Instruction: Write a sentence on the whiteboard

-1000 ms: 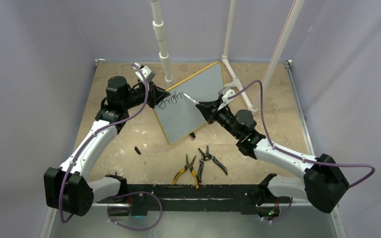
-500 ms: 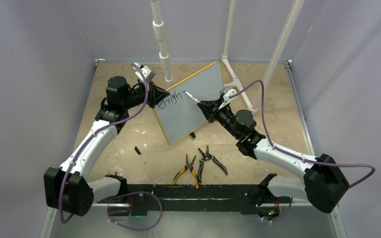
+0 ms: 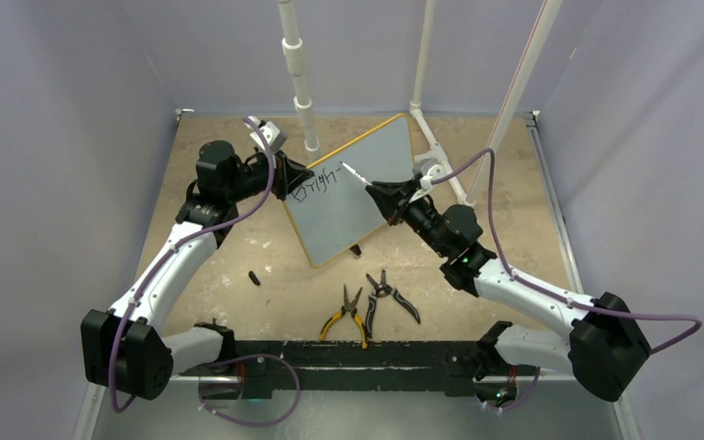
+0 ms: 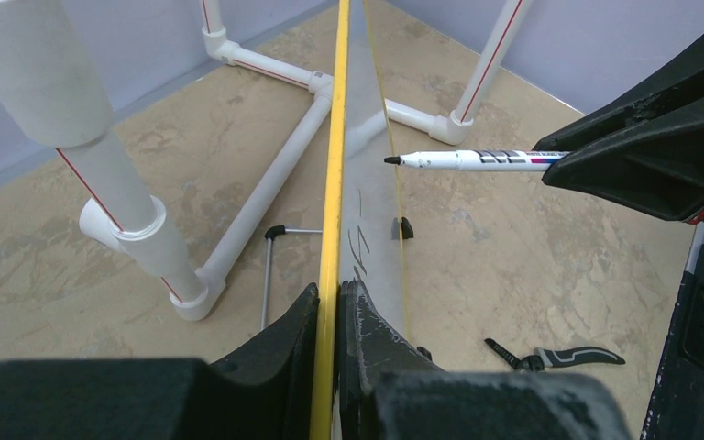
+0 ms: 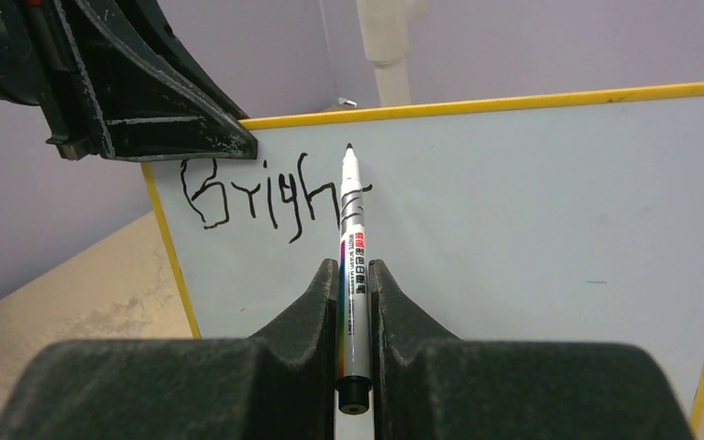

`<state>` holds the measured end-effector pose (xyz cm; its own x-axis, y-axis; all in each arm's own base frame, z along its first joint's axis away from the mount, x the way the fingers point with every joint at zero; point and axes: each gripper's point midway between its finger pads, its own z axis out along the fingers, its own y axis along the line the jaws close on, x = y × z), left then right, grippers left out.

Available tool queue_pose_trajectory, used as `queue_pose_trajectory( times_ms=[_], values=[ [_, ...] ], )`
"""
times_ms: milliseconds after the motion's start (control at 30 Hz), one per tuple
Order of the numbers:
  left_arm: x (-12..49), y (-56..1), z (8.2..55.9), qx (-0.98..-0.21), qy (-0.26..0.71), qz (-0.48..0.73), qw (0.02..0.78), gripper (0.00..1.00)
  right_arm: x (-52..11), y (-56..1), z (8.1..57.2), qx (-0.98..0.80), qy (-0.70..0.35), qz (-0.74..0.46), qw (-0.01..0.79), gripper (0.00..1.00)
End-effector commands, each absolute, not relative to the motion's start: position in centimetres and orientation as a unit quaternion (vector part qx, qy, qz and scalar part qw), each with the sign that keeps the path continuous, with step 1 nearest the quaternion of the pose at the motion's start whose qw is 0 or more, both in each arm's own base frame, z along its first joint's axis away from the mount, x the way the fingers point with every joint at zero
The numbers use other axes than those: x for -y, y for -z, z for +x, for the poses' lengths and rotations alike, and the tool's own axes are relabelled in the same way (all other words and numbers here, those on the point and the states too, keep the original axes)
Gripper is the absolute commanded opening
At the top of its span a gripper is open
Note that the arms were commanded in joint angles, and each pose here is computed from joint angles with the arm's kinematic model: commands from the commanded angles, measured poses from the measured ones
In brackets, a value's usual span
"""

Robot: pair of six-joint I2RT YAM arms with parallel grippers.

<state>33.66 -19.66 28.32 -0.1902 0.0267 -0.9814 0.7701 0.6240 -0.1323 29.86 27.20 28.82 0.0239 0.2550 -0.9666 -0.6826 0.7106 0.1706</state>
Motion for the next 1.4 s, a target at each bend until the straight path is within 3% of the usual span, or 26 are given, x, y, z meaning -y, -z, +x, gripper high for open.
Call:
queue_pose_trajectory(
  times_ms=[0,1367],
  values=[
    [19.0,-28.2,34.1,-0.702,0.307,0.278,0.579,0.00,-27.7,-31.0,30.0,-0.582,-0.345,-0.187,0.712,0.00],
    [19.1,-28.3,34.0,-0.701,0.311,0.279,0.579,0.00,-26.3,-25.1,30.7,-0.659,-0.310,-0.151,0.669,0.00]
  ],
)
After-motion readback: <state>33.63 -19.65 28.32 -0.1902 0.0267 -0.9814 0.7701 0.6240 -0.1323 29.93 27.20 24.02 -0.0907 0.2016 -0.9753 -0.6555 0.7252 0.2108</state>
